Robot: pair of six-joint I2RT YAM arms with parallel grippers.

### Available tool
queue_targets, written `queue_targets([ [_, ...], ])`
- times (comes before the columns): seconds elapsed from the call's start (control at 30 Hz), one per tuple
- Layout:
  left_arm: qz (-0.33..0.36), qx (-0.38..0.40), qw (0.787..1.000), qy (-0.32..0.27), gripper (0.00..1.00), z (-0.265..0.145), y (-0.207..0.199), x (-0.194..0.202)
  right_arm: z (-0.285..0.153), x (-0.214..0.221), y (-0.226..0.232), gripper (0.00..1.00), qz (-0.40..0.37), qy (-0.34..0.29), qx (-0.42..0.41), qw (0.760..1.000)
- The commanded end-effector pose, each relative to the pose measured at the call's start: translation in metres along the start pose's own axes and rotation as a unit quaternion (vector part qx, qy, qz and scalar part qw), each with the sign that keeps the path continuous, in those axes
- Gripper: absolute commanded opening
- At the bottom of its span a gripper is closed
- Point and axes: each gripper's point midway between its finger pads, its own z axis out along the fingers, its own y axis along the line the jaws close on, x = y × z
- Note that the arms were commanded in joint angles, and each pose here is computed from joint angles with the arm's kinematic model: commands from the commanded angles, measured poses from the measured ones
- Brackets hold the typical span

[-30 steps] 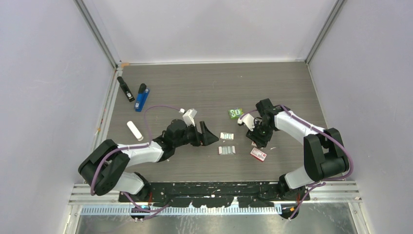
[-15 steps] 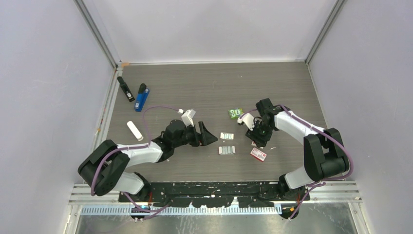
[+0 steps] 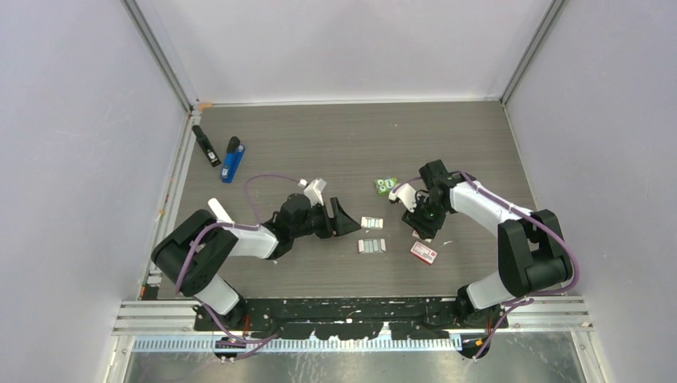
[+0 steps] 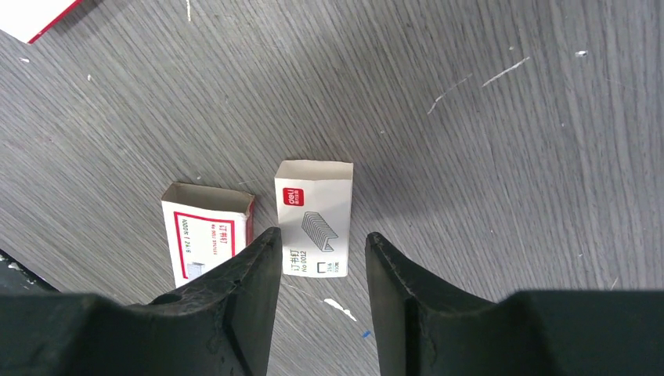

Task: Unload the staples from the stapler
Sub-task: Close the staple box at the center of the board.

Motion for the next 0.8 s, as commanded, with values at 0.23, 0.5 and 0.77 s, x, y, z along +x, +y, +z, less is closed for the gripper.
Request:
queue_targets([
  [0.23, -0.017, 0.043, 0.999, -0.008, 0.74, 0.025, -0.015, -0.015, 0.000, -0.015, 0.004, 0.51, -0.024, -0.020, -0.022, 0.999],
  [0.5, -0.046, 0.018, 0.999, 0.011, 0.66, 0.043, 0.004, -0.006, 0.003, -0.015, 0.001, 0.48, -0.029, -0.012, -0.013, 0.999],
  [0.77, -0.057, -0.003, 0.998, 0.026, 0.57, 0.054, 0.019, 0.002, 0.004, -0.021, -0.001, 0.42, -0.044, -0.014, -0.003, 0.999],
])
